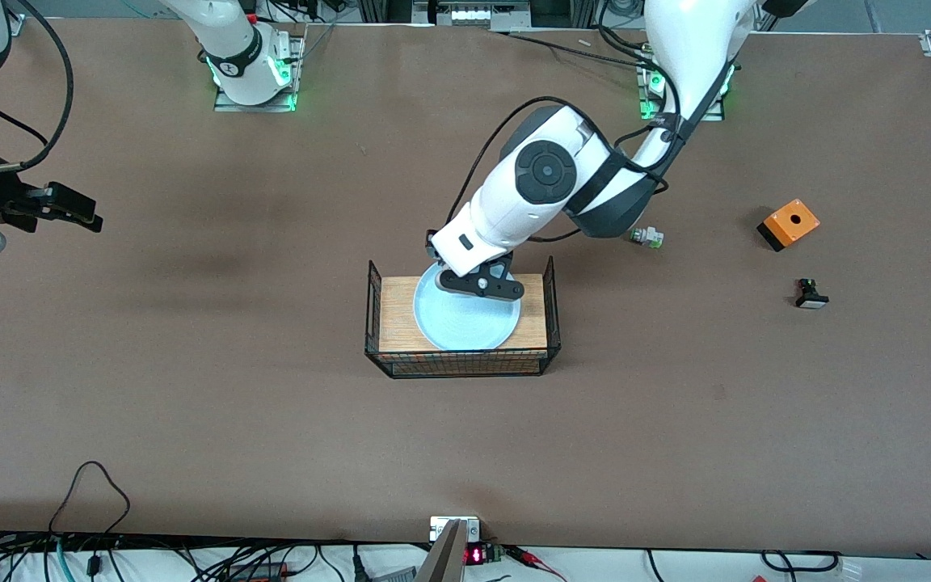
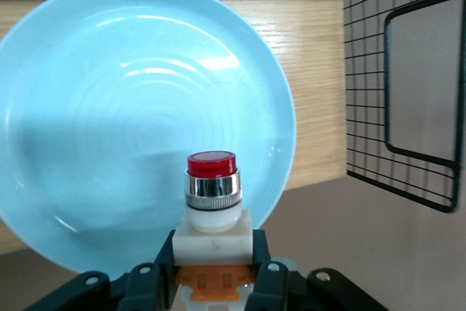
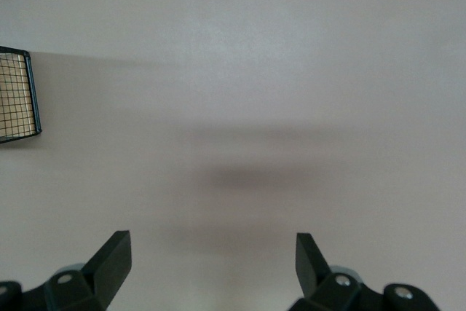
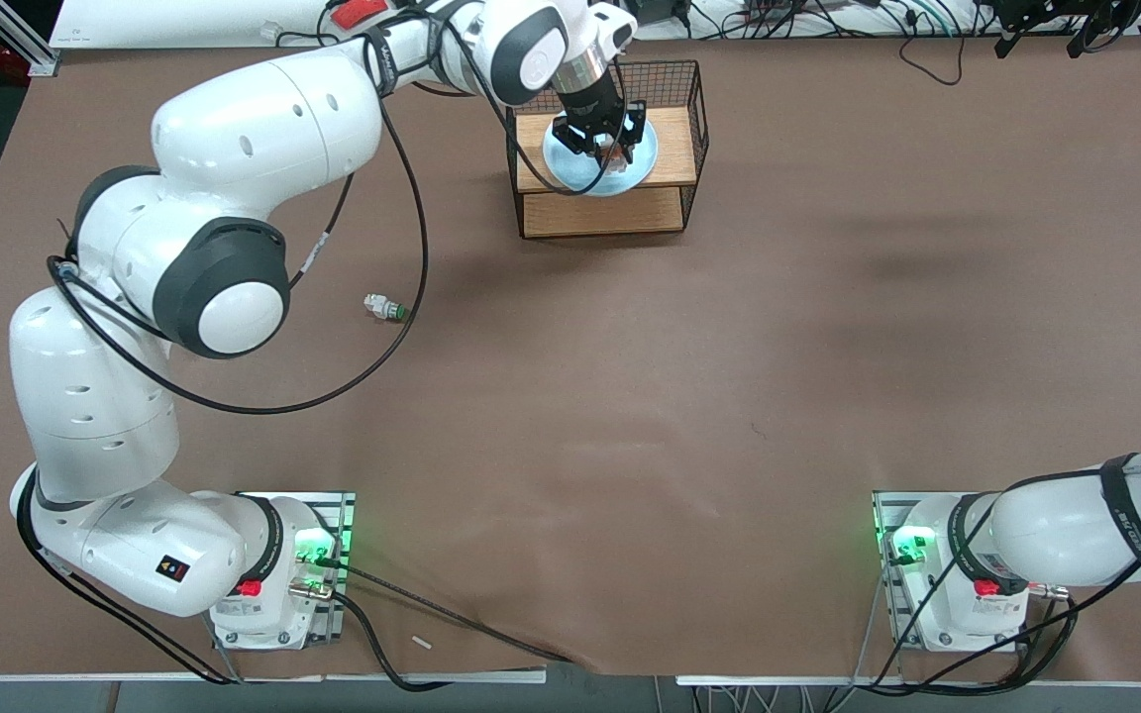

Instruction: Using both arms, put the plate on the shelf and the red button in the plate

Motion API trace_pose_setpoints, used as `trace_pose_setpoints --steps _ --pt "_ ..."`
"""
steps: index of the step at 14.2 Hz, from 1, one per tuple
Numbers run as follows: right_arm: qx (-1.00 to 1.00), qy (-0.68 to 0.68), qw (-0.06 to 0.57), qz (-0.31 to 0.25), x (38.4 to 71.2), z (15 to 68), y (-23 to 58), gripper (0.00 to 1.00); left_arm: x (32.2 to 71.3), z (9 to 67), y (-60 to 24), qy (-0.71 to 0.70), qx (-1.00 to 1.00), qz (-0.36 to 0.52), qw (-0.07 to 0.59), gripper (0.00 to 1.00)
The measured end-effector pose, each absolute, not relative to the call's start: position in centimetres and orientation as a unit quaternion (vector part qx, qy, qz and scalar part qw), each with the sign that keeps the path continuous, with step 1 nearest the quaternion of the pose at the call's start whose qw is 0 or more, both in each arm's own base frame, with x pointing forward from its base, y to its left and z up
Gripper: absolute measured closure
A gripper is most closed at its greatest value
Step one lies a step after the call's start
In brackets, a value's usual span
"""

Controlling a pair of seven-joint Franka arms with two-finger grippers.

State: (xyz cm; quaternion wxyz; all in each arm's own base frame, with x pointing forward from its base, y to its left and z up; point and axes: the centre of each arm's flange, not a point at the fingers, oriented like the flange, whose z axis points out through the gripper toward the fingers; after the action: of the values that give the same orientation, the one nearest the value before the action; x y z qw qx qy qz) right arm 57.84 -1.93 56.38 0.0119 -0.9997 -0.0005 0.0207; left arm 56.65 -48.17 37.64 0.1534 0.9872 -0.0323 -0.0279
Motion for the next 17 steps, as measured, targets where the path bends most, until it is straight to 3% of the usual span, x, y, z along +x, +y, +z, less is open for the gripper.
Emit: trace_pose_setpoints --steps 3,7,8,13,14,17 --pt "-1.0 0.0 0.012 0.019 57.8 56.6 -2.0 0.0 57.0 35.5 -47.9 -0.06 0.993 -0.003 0.106 0.59" --pt "-1.0 0.0 0.012 0.018 57.7 56.7 -2.0 0.0 57.2 34.5 -47.7 -0.066 0.994 0.0 0.092 0.55" --pt "-1.0 0.0 0.012 0.017 57.7 56.8 -2.0 0.0 57.3 34.5 -47.7 -0.066 0.994 0.001 0.091 0.5" --pt "-1.0 -0.001 0.013 0.014 57.6 57.1 -1.9 0.0 58.7 37.4 -45.6 -0.053 0.996 -0.006 0.077 0.05" --pt "-1.0 -0.001 0.013 0.014 57.6 57.1 -1.9 0.0 59.0 39.4 -44.3 -0.047 0.996 -0.01 0.069 0.0" --pt "-1.0 -0.001 0.013 0.014 57.5 57.2 -1.9 0.0 58.8 47.1 -39.1 -0.025 0.999 -0.028 0.035 0.0"
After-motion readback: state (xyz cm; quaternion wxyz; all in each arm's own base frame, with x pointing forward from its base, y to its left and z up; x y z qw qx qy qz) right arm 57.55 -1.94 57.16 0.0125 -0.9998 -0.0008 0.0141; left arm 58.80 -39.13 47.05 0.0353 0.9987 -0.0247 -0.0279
